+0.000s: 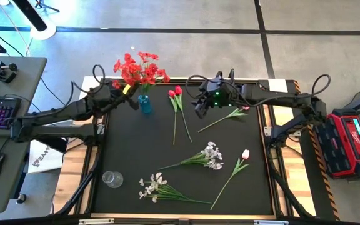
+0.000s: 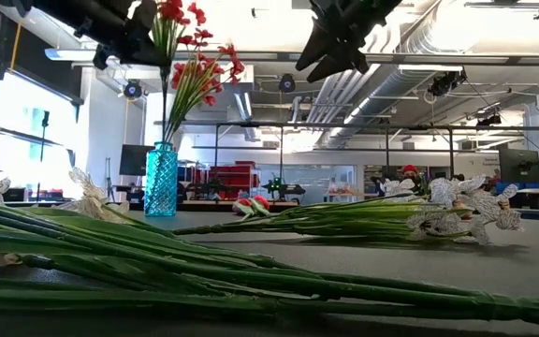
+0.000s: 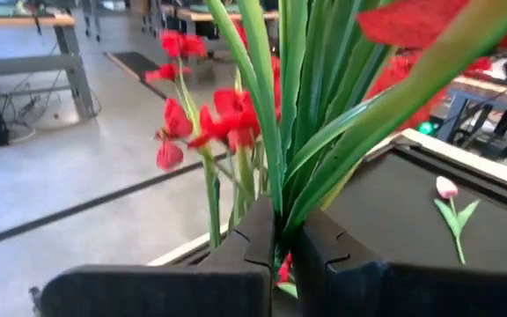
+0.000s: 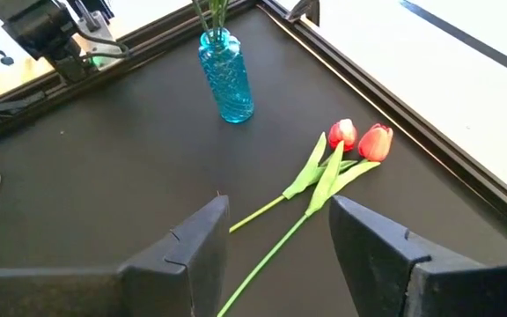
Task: Sort flowers into vase by color
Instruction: Put the red flower into the blue vase
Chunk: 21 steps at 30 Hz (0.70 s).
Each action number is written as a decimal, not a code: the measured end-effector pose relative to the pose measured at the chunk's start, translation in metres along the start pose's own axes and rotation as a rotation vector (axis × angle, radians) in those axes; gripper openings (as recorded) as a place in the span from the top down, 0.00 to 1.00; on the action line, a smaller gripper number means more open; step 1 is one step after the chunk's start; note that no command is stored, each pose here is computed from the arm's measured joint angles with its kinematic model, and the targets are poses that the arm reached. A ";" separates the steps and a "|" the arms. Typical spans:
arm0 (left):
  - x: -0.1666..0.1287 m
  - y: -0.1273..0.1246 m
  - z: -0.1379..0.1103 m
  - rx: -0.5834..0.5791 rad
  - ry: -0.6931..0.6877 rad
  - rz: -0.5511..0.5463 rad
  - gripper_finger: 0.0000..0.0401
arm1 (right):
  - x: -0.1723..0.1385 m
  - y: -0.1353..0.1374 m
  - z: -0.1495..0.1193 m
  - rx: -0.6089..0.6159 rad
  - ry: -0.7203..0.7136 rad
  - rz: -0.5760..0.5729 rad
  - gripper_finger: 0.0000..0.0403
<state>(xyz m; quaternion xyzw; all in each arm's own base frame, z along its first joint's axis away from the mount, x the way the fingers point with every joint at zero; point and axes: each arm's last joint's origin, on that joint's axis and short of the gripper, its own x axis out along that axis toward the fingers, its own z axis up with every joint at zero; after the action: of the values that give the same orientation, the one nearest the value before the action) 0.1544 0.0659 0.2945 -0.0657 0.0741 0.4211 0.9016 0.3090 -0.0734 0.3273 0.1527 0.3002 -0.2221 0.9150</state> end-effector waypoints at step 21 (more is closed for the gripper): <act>0.014 -0.003 -0.017 -0.045 0.114 0.102 0.75 | -0.001 -0.006 -0.014 0.169 0.127 -0.092 0.46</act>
<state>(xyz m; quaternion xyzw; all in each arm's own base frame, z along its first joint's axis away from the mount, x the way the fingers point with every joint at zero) 0.1646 0.0710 0.2754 -0.1058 0.1190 0.4638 0.8715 0.2986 -0.0731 0.3165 0.2292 0.3446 -0.2783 0.8668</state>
